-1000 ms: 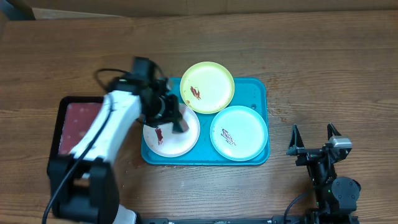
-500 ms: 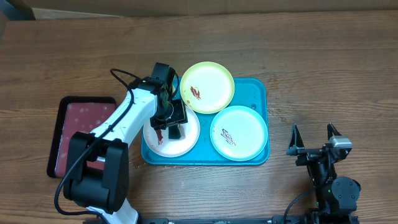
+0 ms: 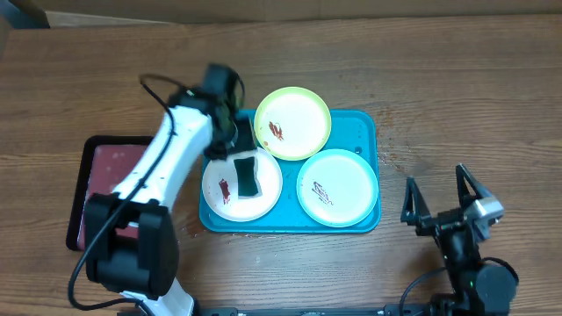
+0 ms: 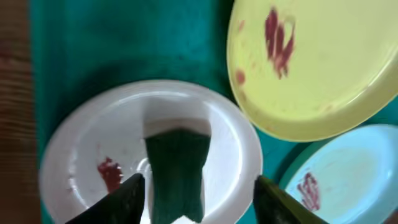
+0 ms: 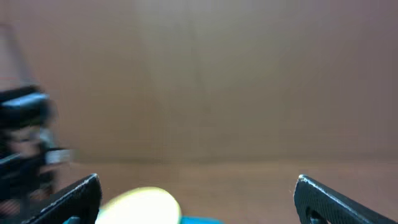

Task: Clean dirty plates on tray and stack at the side
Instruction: 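Move the right gripper to the yellow plate's rim near the white plate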

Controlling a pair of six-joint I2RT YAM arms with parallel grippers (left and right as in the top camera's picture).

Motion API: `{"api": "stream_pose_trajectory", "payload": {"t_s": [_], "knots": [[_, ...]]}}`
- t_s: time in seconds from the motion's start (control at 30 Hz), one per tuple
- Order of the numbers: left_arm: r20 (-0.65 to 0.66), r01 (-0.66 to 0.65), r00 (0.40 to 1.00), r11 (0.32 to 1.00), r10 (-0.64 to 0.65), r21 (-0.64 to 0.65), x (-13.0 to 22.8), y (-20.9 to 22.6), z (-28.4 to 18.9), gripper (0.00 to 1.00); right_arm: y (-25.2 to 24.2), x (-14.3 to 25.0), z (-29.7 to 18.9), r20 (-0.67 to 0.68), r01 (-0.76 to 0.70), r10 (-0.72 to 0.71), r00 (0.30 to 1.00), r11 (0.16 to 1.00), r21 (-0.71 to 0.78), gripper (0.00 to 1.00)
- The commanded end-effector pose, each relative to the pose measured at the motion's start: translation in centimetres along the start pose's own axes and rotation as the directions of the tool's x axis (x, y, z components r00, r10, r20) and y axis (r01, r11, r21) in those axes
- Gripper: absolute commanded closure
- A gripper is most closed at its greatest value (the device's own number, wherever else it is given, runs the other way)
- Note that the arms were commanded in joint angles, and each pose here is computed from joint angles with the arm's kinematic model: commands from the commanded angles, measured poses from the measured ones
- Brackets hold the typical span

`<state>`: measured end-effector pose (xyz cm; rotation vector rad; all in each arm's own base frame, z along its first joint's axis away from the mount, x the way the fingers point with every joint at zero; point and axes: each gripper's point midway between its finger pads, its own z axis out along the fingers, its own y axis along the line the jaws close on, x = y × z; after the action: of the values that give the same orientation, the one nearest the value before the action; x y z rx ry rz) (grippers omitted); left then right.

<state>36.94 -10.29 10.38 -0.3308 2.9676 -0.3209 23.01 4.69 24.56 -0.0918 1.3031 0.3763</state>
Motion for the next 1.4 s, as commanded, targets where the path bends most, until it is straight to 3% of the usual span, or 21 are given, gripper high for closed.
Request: {"api": "stream_pose_trajectory", "payload": {"t_s": [0.0,0.07,0.13,0.17,0.3,0.43,0.53,0.63,0.67,0.7,0.73,0.83,1.0,1.13,1.2,1.23,1.37], "knots": [[0.125,0.045,0.991,0.999,-0.047,0.015,-4.1,1.6,-5.2,0.38,2.8,-2.1,-0.3,0.059,0.009,0.0,0.998,0.989,-0.148,0.0],[0.146,0.082,0.986,0.997,-0.083,0.018,-4.9,2.7,-6.7,0.28,3.8,-4.2,-0.3,0.085,0.07,-0.056,0.995,0.982,-0.177,0.0],[0.148,0.113,0.982,0.993,-0.115,0.024,-5.3,3.7,-7.5,0.04,4.6,-6.0,0.1,0.046,0.126,-0.119,0.992,0.973,-0.192,0.0],[0.147,0.123,0.981,0.992,-0.126,0.025,-5.3,4.1,-7.6,0.0,4.7,-6.6,0.4,0.004,0.142,-0.144,0.99,0.971,-0.19,0.0],[0.144,0.148,0.978,0.989,-0.149,0.017,-5.4,5.0,-7.6,0.0,4.3,-7.6,2.5,-0.282,0.145,-0.195,0.94,0.972,-0.186,0.0],[0.147,0.148,0.978,0.989,-0.149,0.017,-5.5,5.1,-7.6,0.0,5.7,-9.2,5.4,-0.463,-0.013,-0.112,0.879,0.966,-0.259,0.0],[0.147,0.148,0.978,0.989,-0.148,0.017,-5.5,5.0,-7.6,0.0,9.6,-11.4,7.2,-0.543,-0.29,0.025,0.839,0.866,-0.408,0.0],[0.145,0.148,0.978,0.989,-0.149,0.016,-5.4,5.1,-7.6,0.0,11.5,-12.5,9.6,-0.584,-0.457,0.092,0.806,0.725,-0.516,0.0],[0.145,0.148,0.978,0.989,-0.149,0.016,-5.4,5.1,-7.6,0.0,11.5,-12.1,10.5,-0.611,-0.501,0.126,0.782,0.709,-0.496,0.12],[0.145,0.148,0.978,0.989,-0.149,0.016,-5.4,5.1,-7.6,0.0,11.5,-11.3,11.2,-0.634,-0.53,0.143,0.76,0.7,-0.478,0.25],[0.146,0.148,0.978,0.989,-0.149,0.017,-5.4,5.1,-7.6,0.0,11.7,-10.0,12.0,-0.662,-0.552,0.148,0.735,0.699,-0.455,0.31],[0.146,0.148,0.978,0.989,-0.148,0.016,-5.4,5.1,-7.6,0.0,11.7,-4.1,14.0,-0.748,-0.541,0.167,0.642,0.791,-0.287,0.22],[0.145,0.148,0.978,0.989,-0.149,0.017,-5.4,5.0,-7.6,0.0,12.6,6.8,14.3,-0.866,-0.293,0.096,0.491,0.954,-0.06,0.22],[0.145,0.148,0.978,0.989,-0.149,0.017,-5.4,5.0,-7.6,0.0,15.2,12.3,13.6,-0.916,-0.233,0.055,0.397,0.971,-0.042,0.26],[0.146,0.148,0.978,0.989,-0.149,0.017,-5.5,5.0,-7.6,0.0,15.7,14.9,13.5,-0.937,-0.232,0.109,0.332,0.972,0.031,0.43],[0.145,0.148,0.978,0.989,-0.149,0.018,-5.5,5.0,-7.6,0.0,15.9,15.6,13.4,-0.945,-0.238,0.133,0.3,0.969,0.061,0.45],[0.14,0.145,0.979,0.989,-0.146,0.019,-5.3,4.9,-7.6,0.0,16.6,17.3,12.9,-0.985,-0.224,0.084,0.148,0.973,0.05,0.44]]}}
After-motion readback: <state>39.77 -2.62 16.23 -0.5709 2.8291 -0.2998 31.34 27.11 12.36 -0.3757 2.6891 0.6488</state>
